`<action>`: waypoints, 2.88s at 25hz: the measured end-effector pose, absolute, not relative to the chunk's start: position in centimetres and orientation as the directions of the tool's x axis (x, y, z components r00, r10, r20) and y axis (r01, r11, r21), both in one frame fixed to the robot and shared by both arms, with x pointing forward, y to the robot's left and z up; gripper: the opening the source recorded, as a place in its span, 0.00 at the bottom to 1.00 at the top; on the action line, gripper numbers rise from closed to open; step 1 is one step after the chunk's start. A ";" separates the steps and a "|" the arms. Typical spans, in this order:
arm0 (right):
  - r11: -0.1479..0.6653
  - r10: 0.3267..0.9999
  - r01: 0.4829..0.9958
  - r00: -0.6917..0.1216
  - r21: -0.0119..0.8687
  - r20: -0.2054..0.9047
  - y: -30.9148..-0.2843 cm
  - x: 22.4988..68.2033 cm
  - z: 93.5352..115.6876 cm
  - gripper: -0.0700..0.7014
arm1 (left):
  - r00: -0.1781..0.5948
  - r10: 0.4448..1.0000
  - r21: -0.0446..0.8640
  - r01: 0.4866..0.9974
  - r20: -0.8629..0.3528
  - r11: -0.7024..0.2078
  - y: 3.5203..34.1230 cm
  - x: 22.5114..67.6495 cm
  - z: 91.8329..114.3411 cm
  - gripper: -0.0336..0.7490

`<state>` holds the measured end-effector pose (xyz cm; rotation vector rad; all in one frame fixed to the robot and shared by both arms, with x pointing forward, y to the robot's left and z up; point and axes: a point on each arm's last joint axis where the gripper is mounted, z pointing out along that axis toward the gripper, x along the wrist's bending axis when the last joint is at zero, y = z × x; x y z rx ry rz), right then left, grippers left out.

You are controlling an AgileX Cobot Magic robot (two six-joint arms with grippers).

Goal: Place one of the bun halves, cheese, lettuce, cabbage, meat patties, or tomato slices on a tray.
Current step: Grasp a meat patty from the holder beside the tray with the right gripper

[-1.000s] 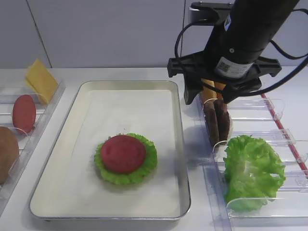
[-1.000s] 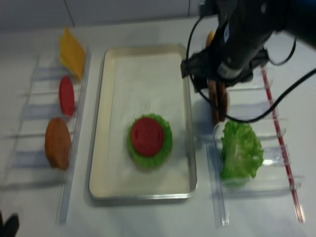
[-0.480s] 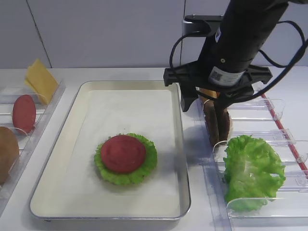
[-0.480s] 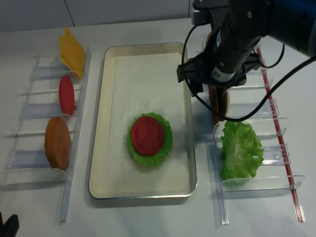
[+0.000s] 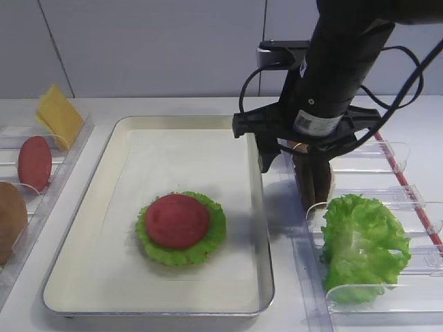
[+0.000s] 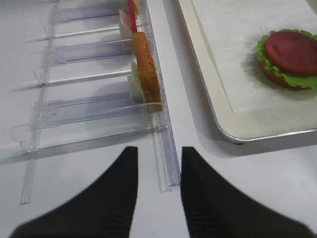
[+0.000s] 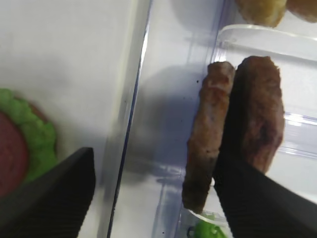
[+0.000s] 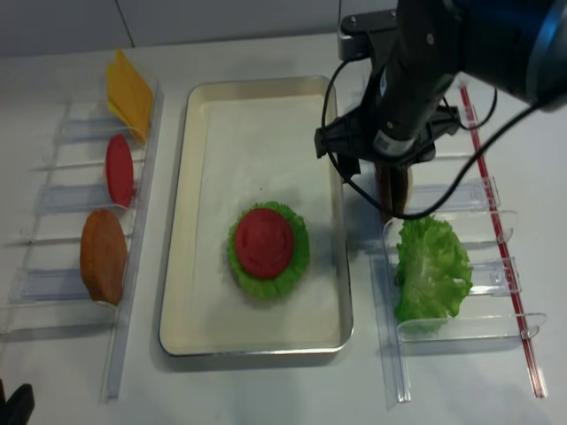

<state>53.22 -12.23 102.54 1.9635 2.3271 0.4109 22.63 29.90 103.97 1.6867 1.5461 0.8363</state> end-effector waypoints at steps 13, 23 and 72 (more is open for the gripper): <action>0.187 0.977 0.948 -0.208 0.256 0.055 -12.6 53.6 102.0 0.56 | 0.083 0.997 0.833 0.551 0.007 -0.052 29.9 22.6 104.0 0.34; 0.205 0.975 0.942 -0.220 0.266 0.025 -12.8 53.8 102.1 0.42 | 0.083 0.997 0.833 0.551 0.007 -0.052 29.9 22.6 104.0 0.34; 0.303 0.897 0.889 -0.388 0.343 0.213 -13.1 49.3 108.4 0.26 | 0.083 0.997 0.833 0.551 0.008 -0.052 29.9 22.6 104.0 0.34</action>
